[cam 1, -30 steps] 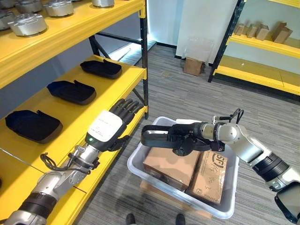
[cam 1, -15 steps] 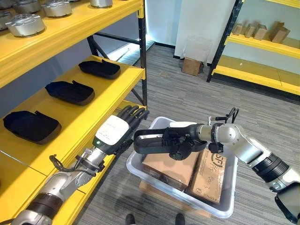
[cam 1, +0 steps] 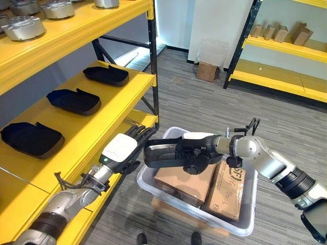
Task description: Move parts from the plastic box to the shelf.
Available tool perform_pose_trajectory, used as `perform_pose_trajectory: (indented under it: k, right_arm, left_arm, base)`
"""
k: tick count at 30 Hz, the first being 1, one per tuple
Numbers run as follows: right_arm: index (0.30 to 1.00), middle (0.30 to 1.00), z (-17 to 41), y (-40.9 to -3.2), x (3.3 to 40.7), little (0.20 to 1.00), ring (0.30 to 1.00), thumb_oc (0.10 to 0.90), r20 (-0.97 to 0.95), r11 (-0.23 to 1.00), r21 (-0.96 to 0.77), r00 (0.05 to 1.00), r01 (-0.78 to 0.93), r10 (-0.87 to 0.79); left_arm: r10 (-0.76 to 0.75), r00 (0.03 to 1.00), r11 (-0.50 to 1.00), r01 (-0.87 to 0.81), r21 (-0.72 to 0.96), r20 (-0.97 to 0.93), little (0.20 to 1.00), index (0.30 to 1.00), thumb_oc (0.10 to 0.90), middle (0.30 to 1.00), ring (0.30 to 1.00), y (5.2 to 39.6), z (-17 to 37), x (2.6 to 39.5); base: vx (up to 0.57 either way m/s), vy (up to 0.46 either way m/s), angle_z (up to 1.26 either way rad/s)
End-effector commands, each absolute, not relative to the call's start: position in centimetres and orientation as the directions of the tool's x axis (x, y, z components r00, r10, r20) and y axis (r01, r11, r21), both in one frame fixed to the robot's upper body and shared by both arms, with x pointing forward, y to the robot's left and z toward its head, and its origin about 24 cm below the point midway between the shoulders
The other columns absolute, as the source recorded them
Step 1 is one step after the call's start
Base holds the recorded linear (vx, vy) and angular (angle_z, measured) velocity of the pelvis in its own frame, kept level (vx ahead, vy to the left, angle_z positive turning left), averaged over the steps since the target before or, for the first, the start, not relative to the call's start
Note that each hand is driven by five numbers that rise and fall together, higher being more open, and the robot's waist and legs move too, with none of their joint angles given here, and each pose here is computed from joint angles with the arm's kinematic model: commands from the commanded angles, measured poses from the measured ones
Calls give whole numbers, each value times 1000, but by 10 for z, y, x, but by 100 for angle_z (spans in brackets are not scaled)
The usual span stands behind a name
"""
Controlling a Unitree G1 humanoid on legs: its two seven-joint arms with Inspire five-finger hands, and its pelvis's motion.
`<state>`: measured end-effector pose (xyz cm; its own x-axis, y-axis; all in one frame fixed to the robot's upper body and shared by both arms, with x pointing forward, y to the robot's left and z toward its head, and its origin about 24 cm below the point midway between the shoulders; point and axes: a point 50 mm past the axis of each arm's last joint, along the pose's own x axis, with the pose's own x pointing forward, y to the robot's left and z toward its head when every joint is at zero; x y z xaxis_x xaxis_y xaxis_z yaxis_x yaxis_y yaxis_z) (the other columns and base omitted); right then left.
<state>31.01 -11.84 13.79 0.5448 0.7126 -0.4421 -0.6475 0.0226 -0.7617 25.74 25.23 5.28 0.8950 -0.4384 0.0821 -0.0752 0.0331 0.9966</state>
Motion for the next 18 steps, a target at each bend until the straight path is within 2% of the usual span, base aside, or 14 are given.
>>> perform_pose_trajectory:
  k: [1, 9, 18]
  right_arm:
    - [300, 300, 206, -112, 322, 300, 300, 400, -213, 89, -907, 632, -412, 745]
    - [300, 300, 210, -128, 322, 300, 300, 400, -219, 93, -905, 643, -415, 734]
    - [300, 300, 214, -117, 316, 300, 300, 400, -233, 51, -903, 586, -427, 776]
  left_arm:
    - [-408, 869, 91, -265, 960, 279, 1000, 1000, 900, 1000, 1000, 254, 81, 276]
    - [-399, 879, 65, -257, 964, 261, 1000, 1000, 900, 1000, 1000, 267, 81, 269]
    - [-454, 856, 79, -236, 969, 246, 1000, 1000, 900, 1000, 1000, 252, 75, 270]
  base:
    - [0, 0, 0]
    - [-1, -1, 0]
    - [0, -1, -1]
